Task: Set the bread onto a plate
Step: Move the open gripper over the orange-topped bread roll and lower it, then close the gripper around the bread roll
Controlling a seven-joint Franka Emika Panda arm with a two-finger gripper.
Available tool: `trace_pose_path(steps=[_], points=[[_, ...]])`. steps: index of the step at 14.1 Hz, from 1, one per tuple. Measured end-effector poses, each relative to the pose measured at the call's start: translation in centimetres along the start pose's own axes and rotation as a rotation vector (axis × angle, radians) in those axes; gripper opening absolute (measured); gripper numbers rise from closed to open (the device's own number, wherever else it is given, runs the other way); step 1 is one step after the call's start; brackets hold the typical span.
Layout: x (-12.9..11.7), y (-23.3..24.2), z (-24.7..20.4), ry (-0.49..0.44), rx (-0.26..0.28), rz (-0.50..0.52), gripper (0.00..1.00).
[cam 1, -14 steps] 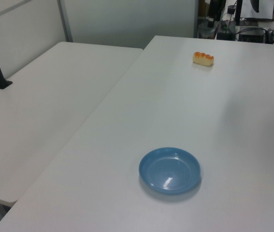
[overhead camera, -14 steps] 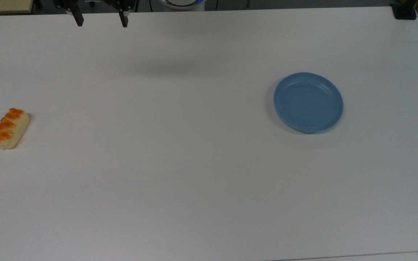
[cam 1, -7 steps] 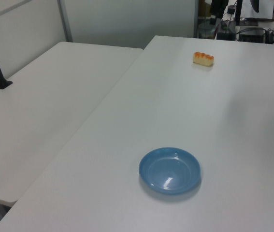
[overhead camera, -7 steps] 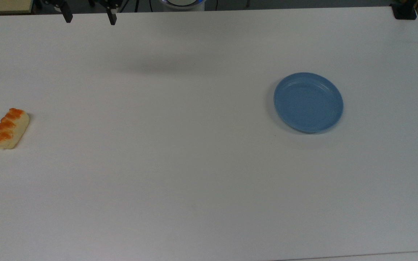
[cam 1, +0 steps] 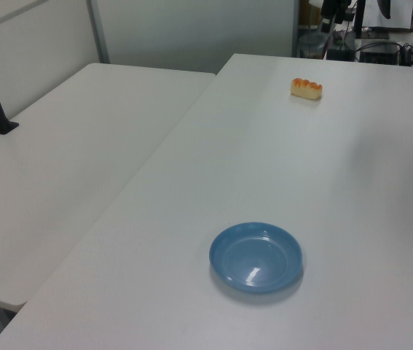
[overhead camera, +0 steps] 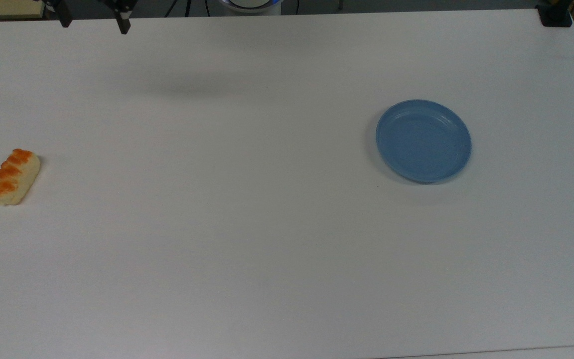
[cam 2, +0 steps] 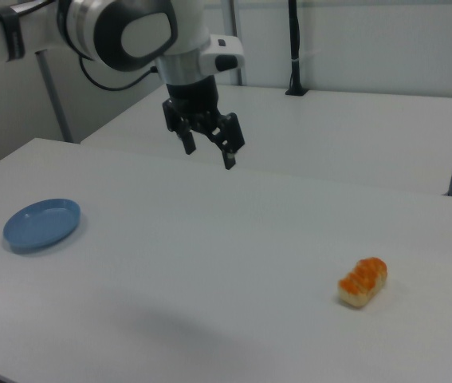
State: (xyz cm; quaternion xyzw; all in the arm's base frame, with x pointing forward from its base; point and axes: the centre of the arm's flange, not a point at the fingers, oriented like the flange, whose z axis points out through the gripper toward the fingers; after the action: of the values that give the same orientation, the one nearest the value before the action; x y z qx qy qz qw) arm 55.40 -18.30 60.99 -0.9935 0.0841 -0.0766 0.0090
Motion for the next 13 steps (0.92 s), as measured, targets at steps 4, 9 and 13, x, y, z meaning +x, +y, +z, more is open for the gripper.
trace_pose_path(steps=[4,9,13], points=[[1.7,5.1,5.0,0.004,-0.040,0.110,1.00],[4.5,13.3,16.5,0.019,-0.124,0.361,1.00],[5.7,17.1,21.8,0.080,-0.174,0.392,1.00]])
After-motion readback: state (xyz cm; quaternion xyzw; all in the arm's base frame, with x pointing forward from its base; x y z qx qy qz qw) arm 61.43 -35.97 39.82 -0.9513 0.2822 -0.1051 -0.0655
